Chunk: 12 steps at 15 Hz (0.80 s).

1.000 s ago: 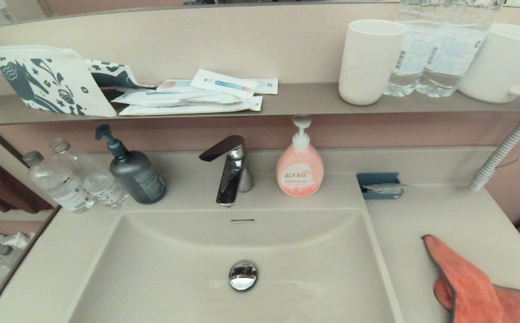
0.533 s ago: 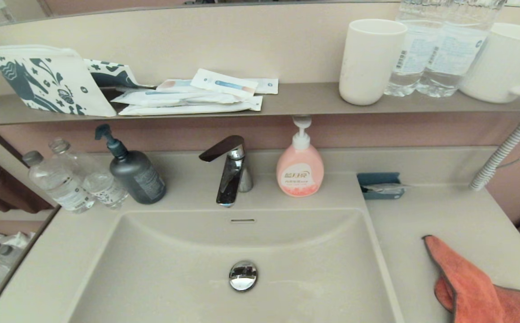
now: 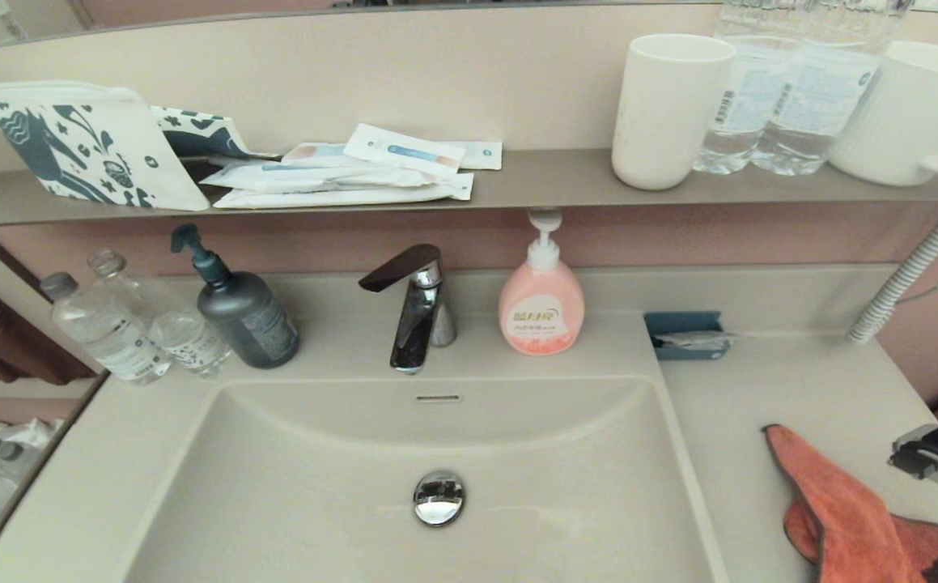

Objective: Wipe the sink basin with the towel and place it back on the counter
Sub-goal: Pick up the cloth

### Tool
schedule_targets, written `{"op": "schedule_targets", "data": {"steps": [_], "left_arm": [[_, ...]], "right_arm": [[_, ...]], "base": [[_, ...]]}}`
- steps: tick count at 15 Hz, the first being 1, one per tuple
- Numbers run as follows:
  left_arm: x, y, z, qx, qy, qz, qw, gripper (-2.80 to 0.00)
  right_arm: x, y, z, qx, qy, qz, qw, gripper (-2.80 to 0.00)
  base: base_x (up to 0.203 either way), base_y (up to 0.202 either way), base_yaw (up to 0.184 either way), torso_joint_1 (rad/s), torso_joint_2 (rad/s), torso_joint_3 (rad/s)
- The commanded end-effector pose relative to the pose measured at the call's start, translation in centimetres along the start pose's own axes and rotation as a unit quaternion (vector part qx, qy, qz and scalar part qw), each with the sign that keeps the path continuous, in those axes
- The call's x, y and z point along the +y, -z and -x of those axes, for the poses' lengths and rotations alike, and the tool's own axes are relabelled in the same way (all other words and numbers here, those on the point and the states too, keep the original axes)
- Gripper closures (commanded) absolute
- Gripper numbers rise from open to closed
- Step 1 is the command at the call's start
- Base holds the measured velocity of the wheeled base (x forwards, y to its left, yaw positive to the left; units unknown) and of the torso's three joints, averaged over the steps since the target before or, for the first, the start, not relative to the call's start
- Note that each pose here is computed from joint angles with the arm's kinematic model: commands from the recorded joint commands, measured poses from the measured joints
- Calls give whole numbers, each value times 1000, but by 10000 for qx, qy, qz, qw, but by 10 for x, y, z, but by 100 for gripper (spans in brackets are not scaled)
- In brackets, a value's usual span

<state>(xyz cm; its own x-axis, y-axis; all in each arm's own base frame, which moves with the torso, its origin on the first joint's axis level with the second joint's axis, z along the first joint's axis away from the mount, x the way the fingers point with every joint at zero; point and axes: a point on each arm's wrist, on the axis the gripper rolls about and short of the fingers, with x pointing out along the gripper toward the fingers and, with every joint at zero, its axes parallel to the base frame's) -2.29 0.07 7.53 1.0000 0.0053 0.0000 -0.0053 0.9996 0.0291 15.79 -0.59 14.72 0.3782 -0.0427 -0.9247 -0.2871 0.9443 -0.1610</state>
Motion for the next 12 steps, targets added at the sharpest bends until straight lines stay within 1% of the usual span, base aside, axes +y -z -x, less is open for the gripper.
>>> {"op": "schedule_targets", "data": {"steps": [1, 4, 7, 9, 10, 11, 12], "left_arm": [[0, 0, 0, 8, -4, 0, 10000, 0], [0, 0, 0, 8, -4, 0, 10000, 0], [0, 0, 0, 8, -4, 0, 10000, 0], [0, 0, 0, 8, -4, 0, 10000, 0], [0, 0, 0, 8, -4, 0, 10000, 0], [0, 0, 0, 8, -4, 0, 10000, 0], [0, 0, 0, 2, -4, 0, 10000, 0]], "right_arm": [[2, -4, -14, 286, -368, 377, 9982, 0], [2, -7, -22, 420, -497, 921, 9936, 0], [-1, -8, -22, 372, -483, 1611, 9851, 0], [-4, -13, -19, 280, -390, 1929, 9800, 0], [-5, -14, -19, 316, -300, 2084, 9771, -280], [-6, -14, -20, 405, -158, 2225, 9740, -280], [-6, -17, -22, 385, -102, 2246, 9736, -280]], "base": [[0, 0, 0, 0, 0, 0], [0, 0, 0, 0, 0, 0], [0, 0, 0, 0, 0, 0], [0, 0, 0, 0, 0, 0], [0, 0, 0, 0, 0, 0], [0, 0, 0, 0, 0, 0], [0, 0, 0, 0, 0, 0]]}}
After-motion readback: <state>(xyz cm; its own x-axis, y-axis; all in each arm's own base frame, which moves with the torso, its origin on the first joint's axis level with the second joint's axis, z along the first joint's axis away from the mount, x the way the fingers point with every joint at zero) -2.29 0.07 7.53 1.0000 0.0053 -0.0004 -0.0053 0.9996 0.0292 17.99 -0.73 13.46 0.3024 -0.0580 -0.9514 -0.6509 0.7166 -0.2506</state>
